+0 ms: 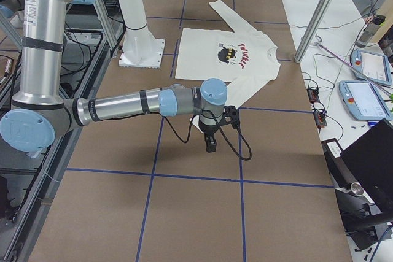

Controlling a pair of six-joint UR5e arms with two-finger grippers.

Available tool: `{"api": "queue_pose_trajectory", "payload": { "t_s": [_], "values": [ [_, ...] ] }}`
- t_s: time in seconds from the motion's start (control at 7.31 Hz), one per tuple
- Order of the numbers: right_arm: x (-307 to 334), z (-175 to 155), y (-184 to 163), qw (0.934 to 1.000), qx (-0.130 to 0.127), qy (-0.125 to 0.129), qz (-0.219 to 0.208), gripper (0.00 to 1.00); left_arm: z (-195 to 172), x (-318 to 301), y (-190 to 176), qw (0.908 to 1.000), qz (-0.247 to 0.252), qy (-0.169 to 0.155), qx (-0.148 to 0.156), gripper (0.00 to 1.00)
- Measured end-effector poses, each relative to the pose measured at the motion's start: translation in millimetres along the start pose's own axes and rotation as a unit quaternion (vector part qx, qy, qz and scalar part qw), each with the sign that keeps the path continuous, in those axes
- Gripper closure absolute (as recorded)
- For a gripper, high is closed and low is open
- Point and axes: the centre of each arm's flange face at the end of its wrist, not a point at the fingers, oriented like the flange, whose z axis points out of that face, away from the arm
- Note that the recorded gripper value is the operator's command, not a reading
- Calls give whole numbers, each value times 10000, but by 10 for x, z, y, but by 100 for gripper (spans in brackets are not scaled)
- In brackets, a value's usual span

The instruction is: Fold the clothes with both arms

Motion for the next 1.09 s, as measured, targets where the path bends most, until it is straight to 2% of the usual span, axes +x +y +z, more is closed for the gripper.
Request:
{"api": "queue_pose_trajectory", "payload": {
  "t_s": [0.27, 0.41, 0.55, 0.68, 0.82, 0.96, 1.09],
  "values": [
    [-193, 298, -55, 9998, 5, -155, -118, 0, 8, 57, 8, 9993, 289, 45, 246, 0],
    [-415, 591, -119, 9998, 28, -216, -41, 5, 5, 68, 6, 9988, 356, 44, 321, 0],
    [-725, 976, -158, 9995, 156, -239, 117, 12, 0, 76, -1, 9986, 386, 42, 355, 0],
    [-1035, 1342, -159, 9979, 373, -341, 404, 14, 2, 76, -2, 9986, 391, 40, 364, 0],
    [-1237, 1561, -159, 9948, 519, -497, 716, 17, 5, 73, 0, 9986, 389, 38, 364, 0],
    [-1296, 1703, -142, 9928, 539, -556, 909, 20, 4, 73, -1, 9986, 392, 37, 366, 0],
    [-1245, 1820, -116, 9921, 497, -529, 1025, 40, 1, 77, -2, 9985, 394, 39, 371, 0]
  ]
}}
